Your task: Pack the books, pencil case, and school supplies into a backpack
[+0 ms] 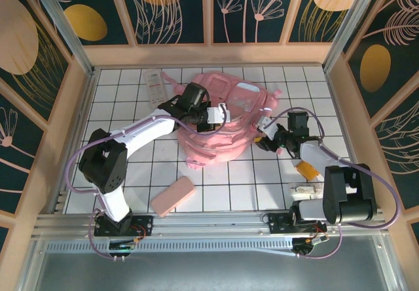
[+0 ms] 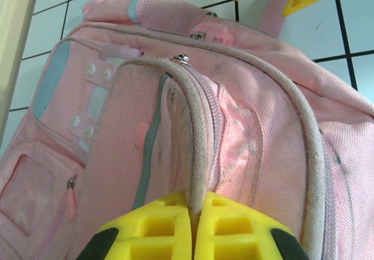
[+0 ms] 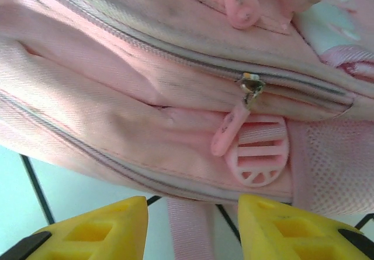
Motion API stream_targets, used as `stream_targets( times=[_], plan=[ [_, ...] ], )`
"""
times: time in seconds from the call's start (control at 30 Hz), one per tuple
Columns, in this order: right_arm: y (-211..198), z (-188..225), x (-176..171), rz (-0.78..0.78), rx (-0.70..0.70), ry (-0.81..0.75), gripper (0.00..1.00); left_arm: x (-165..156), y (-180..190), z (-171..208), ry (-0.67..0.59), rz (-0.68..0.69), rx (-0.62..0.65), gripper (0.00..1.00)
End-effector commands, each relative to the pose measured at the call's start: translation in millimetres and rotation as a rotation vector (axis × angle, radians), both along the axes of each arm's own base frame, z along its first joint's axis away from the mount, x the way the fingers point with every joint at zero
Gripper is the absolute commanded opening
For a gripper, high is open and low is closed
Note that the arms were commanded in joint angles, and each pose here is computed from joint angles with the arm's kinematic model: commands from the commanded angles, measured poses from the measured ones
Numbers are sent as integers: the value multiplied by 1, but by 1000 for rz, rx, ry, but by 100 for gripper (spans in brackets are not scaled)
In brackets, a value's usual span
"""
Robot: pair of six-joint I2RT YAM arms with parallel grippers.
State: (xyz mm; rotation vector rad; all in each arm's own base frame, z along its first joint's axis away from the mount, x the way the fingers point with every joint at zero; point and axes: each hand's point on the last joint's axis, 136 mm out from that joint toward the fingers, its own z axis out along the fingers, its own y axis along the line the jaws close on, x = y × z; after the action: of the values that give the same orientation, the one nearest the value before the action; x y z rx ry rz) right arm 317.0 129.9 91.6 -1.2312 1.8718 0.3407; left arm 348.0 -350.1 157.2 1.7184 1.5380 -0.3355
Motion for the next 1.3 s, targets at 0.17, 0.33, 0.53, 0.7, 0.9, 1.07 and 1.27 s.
stream_targets(
  times=[0.17, 0.33, 0.53, 0.7, 0.9, 1.07, 1.27],
  plan=[
    [23, 19, 11, 131, 140, -103, 38, -8, -21, 55, -35, -70, -212, 0],
    [22, 3, 20, 95, 114, -80, 43, -8, -23, 59, -31, -68, -232, 0],
    [10, 11, 35, 20, 94, -129, 46, -11, -22, 57, -31, -77, -226, 0],
    [8, 17, 37, 19, 133, -139, 47, -11, -21, 57, -26, -81, -230, 0],
    [23, -7, 36, 69, 59, -85, 38, -12, -23, 60, -14, -79, -247, 0],
    [25, -4, 38, 73, 66, -92, 17, -14, -24, 55, 11, -76, -253, 0],
    [19, 8, 34, 65, 97, -122, 0, -8, -24, 52, 20, -41, -255, 0]
  ],
)
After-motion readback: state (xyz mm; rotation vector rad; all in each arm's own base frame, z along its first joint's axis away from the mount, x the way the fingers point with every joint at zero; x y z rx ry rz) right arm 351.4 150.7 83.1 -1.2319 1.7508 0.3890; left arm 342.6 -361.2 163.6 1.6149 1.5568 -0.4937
